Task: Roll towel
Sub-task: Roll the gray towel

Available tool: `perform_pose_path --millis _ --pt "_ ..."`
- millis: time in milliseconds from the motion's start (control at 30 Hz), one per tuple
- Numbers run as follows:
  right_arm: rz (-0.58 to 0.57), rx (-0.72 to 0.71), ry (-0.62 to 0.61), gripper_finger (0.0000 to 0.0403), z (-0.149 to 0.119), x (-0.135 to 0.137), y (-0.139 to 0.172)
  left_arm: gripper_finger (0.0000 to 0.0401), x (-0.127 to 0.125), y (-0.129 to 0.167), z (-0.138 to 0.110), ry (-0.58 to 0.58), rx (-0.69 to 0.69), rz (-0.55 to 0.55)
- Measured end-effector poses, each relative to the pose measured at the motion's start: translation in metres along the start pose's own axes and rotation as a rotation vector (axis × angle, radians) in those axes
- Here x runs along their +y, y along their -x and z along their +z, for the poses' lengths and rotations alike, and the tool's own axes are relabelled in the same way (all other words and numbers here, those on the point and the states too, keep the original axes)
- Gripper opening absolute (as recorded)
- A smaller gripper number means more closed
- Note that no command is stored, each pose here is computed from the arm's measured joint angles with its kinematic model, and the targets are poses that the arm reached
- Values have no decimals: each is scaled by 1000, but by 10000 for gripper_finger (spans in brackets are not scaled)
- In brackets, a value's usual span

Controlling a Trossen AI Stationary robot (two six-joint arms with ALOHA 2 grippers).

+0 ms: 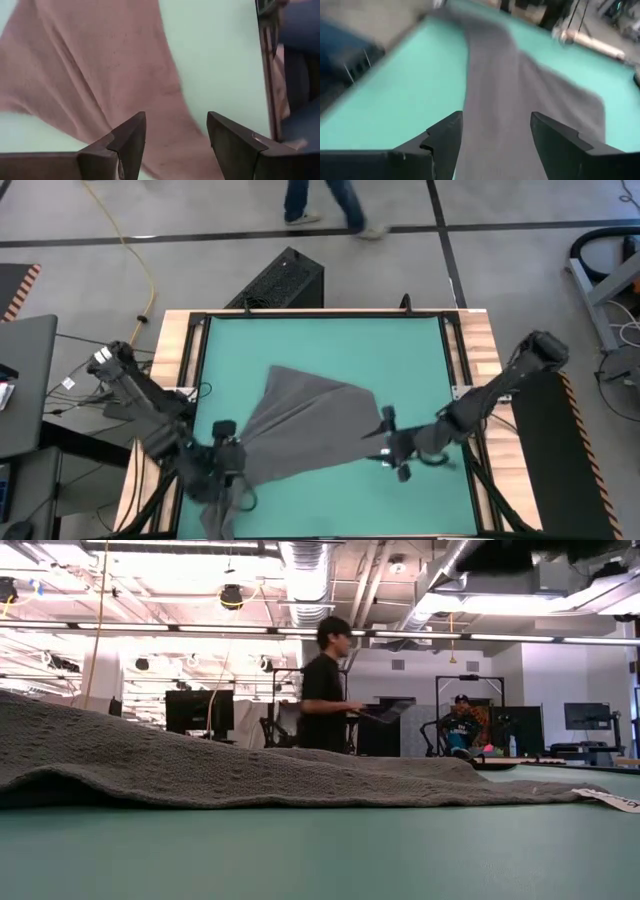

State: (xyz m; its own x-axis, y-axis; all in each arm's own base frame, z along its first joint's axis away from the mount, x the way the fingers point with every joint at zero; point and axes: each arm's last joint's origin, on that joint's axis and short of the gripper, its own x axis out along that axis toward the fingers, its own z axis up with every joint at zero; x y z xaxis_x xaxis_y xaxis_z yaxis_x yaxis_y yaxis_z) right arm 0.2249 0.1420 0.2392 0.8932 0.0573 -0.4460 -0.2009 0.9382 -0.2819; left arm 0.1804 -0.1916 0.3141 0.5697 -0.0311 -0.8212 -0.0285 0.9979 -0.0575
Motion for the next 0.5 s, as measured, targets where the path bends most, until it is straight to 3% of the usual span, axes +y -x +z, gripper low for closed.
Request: perform_pose_path --millis 167,300,500 --pt "-18 128 86 260 -1 26 -35 201 -39 -6 -32 107 -36 35" --pt "-65 211 110 260 -4 39 -59 201 -62 -36 -51 152 90 72" --pt "-125 326 36 260 -2 49 -79 201 -89 -71 -64 208 273 96"
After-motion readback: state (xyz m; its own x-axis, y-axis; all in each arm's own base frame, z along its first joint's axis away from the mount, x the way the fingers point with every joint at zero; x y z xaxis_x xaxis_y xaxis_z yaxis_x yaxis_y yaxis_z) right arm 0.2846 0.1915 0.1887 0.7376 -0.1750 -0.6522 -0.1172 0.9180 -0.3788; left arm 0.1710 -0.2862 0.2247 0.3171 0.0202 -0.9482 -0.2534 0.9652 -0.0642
